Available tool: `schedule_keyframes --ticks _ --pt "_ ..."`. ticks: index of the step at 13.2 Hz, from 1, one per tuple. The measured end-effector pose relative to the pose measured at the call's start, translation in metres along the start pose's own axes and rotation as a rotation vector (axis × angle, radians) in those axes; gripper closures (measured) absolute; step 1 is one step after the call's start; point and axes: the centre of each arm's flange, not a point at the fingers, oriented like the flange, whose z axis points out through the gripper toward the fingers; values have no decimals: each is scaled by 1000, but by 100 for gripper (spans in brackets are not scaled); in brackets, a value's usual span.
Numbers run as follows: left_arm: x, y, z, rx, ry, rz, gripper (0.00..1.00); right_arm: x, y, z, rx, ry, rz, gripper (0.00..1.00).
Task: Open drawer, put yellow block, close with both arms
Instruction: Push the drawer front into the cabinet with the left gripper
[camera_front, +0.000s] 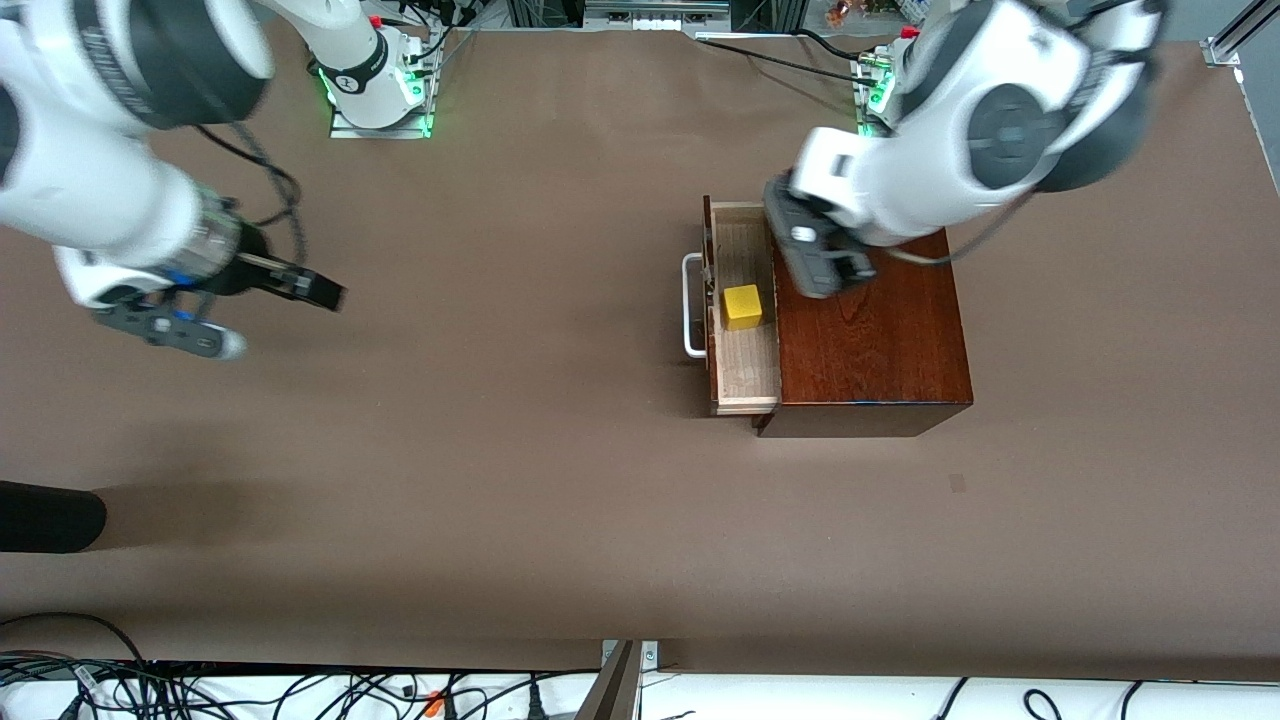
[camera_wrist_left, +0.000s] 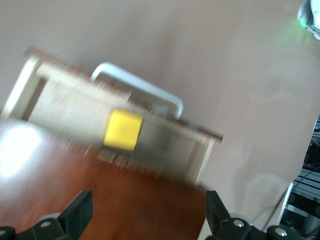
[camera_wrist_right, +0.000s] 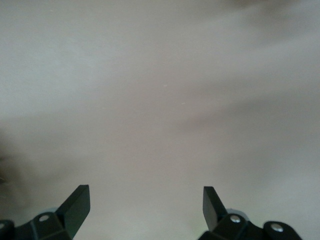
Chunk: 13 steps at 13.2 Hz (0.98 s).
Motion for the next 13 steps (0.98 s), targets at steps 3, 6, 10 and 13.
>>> schedule_keyframes --ticks 3,6,10,13 --pt "56 31 52 33 25 130 0 5 56 -3 5 16 -142 0" --pt "92 43 100 71 53 242 0 8 101 -2 10 46 -203 0" --pt "109 37 161 171 -54 360 0 5 120 -5 11 54 -215 0" --pt "112 36 184 228 -131 419 0 3 114 -6 6 56 -227 0"
